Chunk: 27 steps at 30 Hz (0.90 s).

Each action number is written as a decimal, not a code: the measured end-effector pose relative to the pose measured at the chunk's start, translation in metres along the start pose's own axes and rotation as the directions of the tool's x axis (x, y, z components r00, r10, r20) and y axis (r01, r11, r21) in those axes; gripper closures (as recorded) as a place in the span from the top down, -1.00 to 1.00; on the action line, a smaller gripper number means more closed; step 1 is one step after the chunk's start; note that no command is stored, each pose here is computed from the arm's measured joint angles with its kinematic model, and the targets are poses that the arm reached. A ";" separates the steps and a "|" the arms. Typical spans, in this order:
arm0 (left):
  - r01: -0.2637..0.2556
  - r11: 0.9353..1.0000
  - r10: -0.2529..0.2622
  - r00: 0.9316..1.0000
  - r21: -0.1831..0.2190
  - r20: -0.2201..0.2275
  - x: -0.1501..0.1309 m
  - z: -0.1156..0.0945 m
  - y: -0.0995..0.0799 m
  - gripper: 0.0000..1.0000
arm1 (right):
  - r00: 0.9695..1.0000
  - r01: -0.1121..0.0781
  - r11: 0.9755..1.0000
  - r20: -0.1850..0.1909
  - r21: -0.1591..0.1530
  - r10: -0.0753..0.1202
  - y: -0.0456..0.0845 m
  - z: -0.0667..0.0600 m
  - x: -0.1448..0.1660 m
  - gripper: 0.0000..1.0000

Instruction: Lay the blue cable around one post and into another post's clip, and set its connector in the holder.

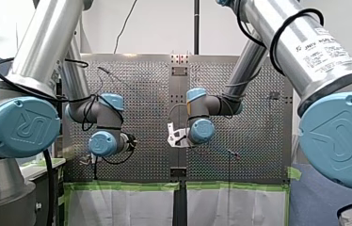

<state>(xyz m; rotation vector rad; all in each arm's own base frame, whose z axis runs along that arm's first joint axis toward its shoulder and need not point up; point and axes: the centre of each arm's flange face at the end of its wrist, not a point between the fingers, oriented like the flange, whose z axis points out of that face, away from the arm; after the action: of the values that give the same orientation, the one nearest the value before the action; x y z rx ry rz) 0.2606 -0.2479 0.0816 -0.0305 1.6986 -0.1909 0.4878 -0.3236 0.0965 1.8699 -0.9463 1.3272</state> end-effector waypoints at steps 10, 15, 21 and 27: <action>-0.005 1.000 0.005 1.000 0.000 -0.003 -0.001 0.003 0.000 0.98 | 0.999 0.026 0.998 0.036 0.063 -0.029 -0.007 -0.006 -0.004 0.80; -0.010 1.000 0.010 1.000 0.000 -0.003 -0.001 0.003 0.000 0.98 | 0.999 0.027 0.997 0.036 0.073 -0.030 -0.008 -0.006 -0.004 0.80; -0.011 1.000 0.011 1.000 0.000 -0.003 -0.001 0.003 0.000 0.98 | 0.999 0.027 0.997 0.035 0.074 -0.030 -0.008 -0.006 -0.004 0.80; -0.011 1.000 0.011 1.000 0.000 -0.003 -0.001 0.003 0.000 0.98 | 0.999 0.027 0.997 0.035 0.074 -0.030 -0.008 -0.006 -0.004 0.80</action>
<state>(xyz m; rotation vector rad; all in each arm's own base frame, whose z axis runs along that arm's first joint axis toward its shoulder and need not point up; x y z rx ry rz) 0.2642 -0.2481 0.0823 -0.0208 1.7016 -0.1825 0.4911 -0.3136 0.0933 1.9624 -0.8965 1.3315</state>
